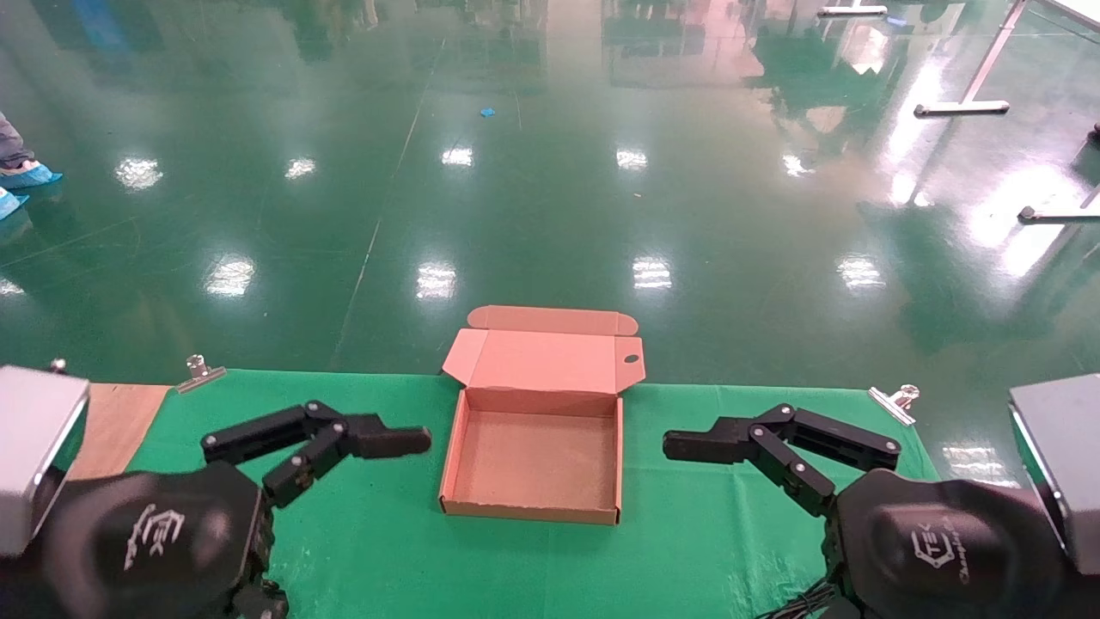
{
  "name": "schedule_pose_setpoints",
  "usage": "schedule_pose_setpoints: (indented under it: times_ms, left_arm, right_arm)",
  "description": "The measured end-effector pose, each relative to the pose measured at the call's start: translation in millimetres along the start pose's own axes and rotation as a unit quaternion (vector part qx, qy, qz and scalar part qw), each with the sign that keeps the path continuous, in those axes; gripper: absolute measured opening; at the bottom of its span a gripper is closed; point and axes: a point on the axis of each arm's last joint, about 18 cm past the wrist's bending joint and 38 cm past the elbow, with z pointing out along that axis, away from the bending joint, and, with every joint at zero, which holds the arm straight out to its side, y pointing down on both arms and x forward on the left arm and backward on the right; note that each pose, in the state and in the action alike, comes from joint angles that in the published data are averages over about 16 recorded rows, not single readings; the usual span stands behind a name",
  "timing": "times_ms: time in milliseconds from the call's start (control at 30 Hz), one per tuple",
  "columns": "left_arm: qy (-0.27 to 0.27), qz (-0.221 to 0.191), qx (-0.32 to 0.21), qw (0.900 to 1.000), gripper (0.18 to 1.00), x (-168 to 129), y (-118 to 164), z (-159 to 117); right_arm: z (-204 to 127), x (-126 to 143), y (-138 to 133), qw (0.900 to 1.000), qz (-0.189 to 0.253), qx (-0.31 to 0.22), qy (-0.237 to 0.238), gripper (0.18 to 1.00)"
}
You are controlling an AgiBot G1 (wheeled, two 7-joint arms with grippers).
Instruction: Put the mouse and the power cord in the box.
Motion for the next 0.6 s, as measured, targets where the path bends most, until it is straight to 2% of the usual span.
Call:
schedule_pose_setpoints:
  times_ms: [200,333,467,600]
  left_arm:
    - [0.007,0.005,-0.054,0.9985,1.001,-6,28,5]
    - [0.010,0.004,-0.105,0.9945,1.001,-15,56,8]
    - [0.008,0.001,-0.156,0.9877,1.001,-25,88,9]
    - [0.004,0.002,-0.212,0.9773,1.001,-38,122,9]
  right_arm:
    - [5,4,22,0.998,-0.025,-0.063,-0.008,1.001]
    - [9,9,47,0.990,-0.045,-0.130,-0.017,1.001]
    - [11,18,75,0.977,-0.063,-0.202,-0.024,1.001]
    - [12,31,106,0.957,-0.084,-0.277,-0.031,1.001]
